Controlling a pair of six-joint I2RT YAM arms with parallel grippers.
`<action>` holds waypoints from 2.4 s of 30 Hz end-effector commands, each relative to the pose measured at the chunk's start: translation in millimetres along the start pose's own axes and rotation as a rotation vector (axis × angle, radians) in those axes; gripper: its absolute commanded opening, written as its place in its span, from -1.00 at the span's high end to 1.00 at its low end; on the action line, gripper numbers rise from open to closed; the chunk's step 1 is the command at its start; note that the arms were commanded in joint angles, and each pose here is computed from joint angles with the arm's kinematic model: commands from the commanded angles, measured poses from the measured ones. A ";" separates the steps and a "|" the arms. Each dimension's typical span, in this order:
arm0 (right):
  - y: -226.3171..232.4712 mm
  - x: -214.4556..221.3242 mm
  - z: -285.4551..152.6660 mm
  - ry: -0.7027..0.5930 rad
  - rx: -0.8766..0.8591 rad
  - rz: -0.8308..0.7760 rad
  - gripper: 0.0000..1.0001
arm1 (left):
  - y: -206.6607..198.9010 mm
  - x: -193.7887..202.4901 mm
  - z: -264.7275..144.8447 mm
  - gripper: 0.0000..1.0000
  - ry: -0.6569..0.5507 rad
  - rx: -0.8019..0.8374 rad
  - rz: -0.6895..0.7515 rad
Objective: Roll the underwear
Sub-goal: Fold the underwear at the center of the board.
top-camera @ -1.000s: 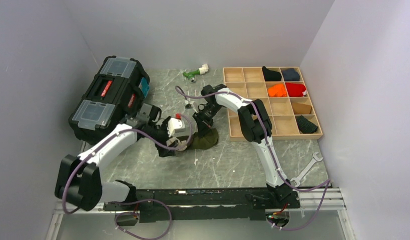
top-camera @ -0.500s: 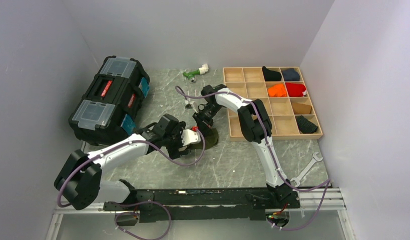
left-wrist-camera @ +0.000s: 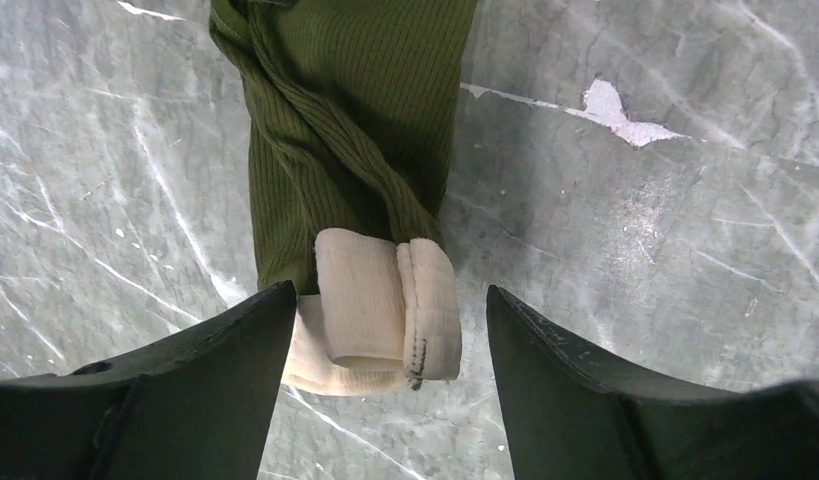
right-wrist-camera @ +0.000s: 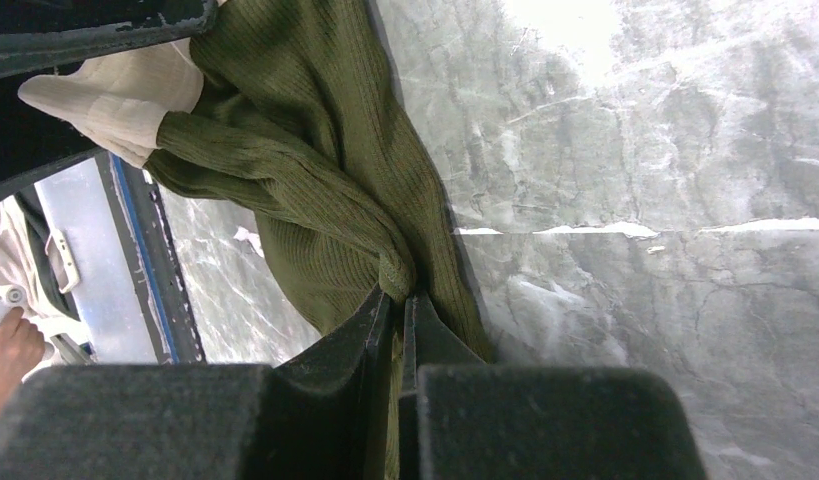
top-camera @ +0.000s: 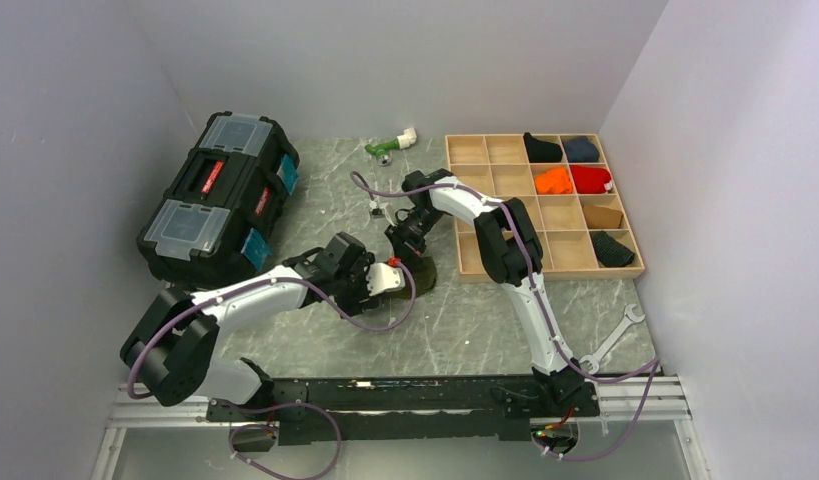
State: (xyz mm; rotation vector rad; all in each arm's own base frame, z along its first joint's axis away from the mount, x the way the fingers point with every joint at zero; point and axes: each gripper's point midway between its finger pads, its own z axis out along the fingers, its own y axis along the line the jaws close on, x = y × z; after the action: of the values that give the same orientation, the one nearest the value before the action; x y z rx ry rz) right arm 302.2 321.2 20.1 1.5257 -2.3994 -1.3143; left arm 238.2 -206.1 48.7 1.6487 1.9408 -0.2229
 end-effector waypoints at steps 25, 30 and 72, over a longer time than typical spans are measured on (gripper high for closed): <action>4.1 -6.5 -3.6 -0.014 0.004 -0.028 1.00 | 0.0 32.1 6.3 0.15 0.062 0.150 -0.246; 7.6 -9.6 -6.3 -0.015 -0.002 -0.036 1.00 | 8.4 37.8 1.2 0.35 0.049 0.163 -0.311; 29.4 -25.3 -17.2 -0.065 -0.035 -0.064 1.00 | -10.3 59.3 0.2 0.32 0.100 0.415 -0.503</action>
State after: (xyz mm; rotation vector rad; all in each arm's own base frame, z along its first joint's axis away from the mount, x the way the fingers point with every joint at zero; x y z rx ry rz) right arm 298.8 325.6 27.2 1.5229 -2.3781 -1.3449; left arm 247.8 -167.4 23.4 1.3684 2.3918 -0.7449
